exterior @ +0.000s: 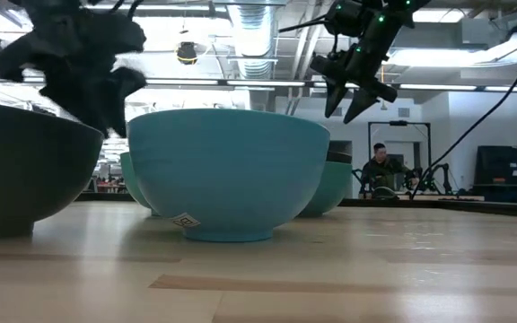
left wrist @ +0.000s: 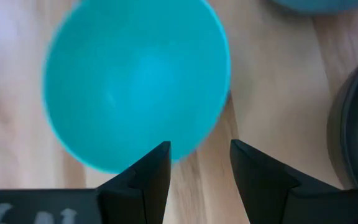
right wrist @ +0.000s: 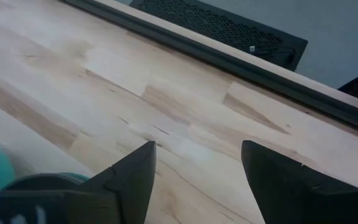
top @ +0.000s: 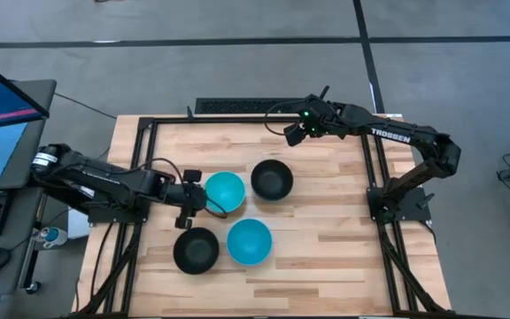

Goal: Nest bowls inside each other
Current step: Stack the top blue bowl on the black bowl

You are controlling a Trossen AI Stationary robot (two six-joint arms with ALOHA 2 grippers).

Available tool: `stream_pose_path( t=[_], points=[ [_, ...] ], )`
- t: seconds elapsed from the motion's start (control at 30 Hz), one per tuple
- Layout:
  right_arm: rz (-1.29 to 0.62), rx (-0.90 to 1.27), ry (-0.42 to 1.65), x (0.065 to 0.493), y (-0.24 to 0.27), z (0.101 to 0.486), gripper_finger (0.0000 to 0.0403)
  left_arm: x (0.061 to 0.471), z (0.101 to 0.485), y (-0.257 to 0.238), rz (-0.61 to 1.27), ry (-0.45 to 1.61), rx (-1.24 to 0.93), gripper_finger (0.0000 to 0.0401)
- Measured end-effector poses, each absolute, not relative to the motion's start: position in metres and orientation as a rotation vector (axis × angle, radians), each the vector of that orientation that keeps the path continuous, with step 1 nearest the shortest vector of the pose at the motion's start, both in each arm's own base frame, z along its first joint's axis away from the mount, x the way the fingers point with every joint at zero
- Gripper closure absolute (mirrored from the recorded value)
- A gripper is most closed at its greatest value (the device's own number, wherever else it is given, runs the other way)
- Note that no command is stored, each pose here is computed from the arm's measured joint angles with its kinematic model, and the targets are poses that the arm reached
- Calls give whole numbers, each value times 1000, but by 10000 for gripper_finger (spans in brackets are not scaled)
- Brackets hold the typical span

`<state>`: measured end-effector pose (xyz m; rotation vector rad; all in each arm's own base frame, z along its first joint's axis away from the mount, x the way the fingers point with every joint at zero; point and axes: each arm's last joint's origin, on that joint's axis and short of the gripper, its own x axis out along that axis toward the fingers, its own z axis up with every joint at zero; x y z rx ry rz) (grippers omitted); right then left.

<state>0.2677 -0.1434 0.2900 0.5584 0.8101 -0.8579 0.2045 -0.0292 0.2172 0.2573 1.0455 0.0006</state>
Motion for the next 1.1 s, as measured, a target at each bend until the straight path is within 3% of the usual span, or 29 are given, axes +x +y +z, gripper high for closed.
stream_pose_path(
  t=[0.4, 0.77, 0.93, 1.1],
  points=[
    [-860, 560, 832, 266, -143, 289, 144, 228, 200, -40, -102, 1142, 326, 243],
    [-860, 565, 855, 265, -142, 287, 144, 243, 194, -43, -108, 1107, 377, 250],
    [-869, 585, 835, 265, -142, 289, 144, 248, 181, -44, -123, 1161, 399, 286],
    [-867, 586, 789, 260, -140, 299, 144, 251, 175, -45, -139, 1184, 443, 358]
  ],
)
